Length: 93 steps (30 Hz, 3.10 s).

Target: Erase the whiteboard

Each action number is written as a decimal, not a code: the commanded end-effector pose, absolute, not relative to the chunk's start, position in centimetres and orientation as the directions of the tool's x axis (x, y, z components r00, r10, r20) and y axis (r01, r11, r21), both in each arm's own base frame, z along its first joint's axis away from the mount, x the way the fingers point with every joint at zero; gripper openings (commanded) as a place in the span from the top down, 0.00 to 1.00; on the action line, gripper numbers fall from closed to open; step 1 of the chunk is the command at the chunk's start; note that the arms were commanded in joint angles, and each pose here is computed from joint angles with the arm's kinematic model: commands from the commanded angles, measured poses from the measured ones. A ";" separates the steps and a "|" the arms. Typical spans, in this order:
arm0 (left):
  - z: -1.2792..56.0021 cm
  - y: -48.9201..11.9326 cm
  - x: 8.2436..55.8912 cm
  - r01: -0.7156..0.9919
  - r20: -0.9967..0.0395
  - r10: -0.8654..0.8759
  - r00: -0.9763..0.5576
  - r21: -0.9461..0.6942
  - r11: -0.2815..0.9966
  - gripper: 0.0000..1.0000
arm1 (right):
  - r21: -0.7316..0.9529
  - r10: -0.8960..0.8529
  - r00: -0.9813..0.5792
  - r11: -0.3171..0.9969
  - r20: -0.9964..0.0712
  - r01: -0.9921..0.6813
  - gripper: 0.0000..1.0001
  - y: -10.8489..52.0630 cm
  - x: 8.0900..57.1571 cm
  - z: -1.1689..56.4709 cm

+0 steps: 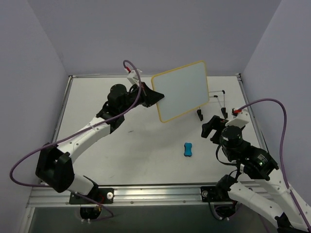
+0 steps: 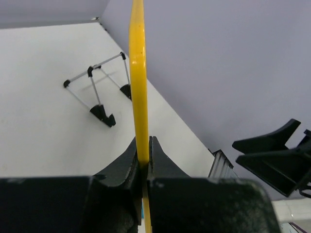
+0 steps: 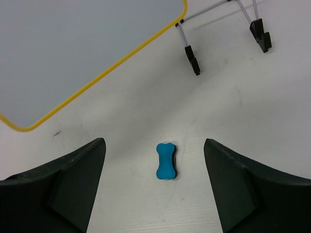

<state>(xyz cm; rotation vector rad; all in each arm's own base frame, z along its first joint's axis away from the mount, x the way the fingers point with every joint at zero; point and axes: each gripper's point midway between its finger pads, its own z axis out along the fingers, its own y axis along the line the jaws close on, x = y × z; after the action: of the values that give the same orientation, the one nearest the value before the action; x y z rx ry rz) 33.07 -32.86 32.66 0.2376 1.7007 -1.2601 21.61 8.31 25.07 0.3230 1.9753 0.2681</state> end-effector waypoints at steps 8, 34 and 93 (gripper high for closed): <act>41.3 -40.4 37.4 0.879 -0.790 -0.492 -0.365 -0.467 0.097 0.98 | 0.290 0.334 -0.321 0.940 -0.886 0.178 0.21 5.1 20.6 28.3; 27.5 -51.2 46.5 0.890 -0.827 -0.358 -0.434 -0.456 -0.024 0.98 | 0.276 0.339 -0.327 0.935 -0.882 0.223 0.18 3.4 19.1 29.9; 17.8 -50.2 48.6 0.828 -0.781 -0.348 -0.519 -0.560 0.022 0.73 | 0.289 0.323 -0.354 0.946 -0.878 0.147 0.17 4.9 19.4 29.3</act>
<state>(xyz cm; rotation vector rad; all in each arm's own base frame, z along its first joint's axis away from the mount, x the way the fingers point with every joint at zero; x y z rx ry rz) 49.01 -50.47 12.25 0.4744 1.5748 -1.6662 19.34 4.98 29.15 0.3513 1.9488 0.1916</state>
